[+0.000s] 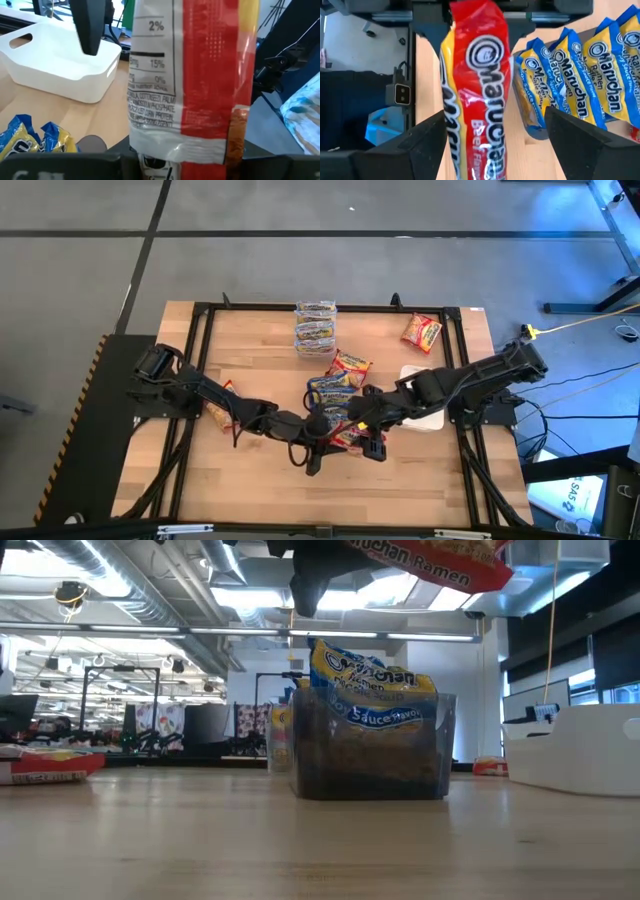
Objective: Sort Maruchan noodles
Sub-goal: Put the bottom left red noodle pack into the white bin
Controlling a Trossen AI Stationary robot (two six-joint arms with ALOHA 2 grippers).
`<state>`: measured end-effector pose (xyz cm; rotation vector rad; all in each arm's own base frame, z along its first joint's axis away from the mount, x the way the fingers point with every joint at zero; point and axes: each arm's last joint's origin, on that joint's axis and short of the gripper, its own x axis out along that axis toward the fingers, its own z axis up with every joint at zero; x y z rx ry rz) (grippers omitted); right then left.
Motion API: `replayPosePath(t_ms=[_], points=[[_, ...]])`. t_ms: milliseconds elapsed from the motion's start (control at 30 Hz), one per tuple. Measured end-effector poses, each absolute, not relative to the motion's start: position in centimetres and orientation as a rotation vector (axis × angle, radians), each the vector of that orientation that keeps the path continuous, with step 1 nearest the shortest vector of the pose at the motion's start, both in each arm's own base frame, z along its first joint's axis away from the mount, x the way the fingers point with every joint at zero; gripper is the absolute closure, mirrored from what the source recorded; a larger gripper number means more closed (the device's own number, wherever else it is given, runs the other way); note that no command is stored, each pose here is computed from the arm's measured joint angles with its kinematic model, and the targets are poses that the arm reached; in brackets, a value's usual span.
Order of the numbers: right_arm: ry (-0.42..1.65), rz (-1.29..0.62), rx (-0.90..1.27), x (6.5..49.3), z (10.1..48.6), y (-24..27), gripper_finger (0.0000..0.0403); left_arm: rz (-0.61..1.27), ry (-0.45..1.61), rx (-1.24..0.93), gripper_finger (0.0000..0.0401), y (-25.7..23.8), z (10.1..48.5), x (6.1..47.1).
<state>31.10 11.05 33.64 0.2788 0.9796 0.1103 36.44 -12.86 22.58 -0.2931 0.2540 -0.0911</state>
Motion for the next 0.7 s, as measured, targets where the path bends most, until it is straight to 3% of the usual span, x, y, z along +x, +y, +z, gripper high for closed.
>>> replayPosePath(t_ms=[233, 467, 600, 700], points=[[0.953, 0.144, 0.298, 31.5, 32.96, 11.27, 0.0124, -0.09, 0.232, -0.291, 0.0288, -12.86, 22.79, 36.48], [0.949, 0.157, 0.3, 31.63, 32.86, 11.35, 0.0237, -0.073, 0.224, -0.291, 0.0283, -12.77, 22.83, 36.52], [0.951, 0.169, 0.275, 31.6, 32.83, 11.34, 0.0308, -0.057, 0.219, -0.295, 0.0261, -12.65, 22.87, 36.54], [0.949, 0.178, 0.258, 31.6, 32.88, 11.34, 0.0328, -0.061, 0.222, -0.296, 0.0235, -12.8, 22.85, 36.48]])
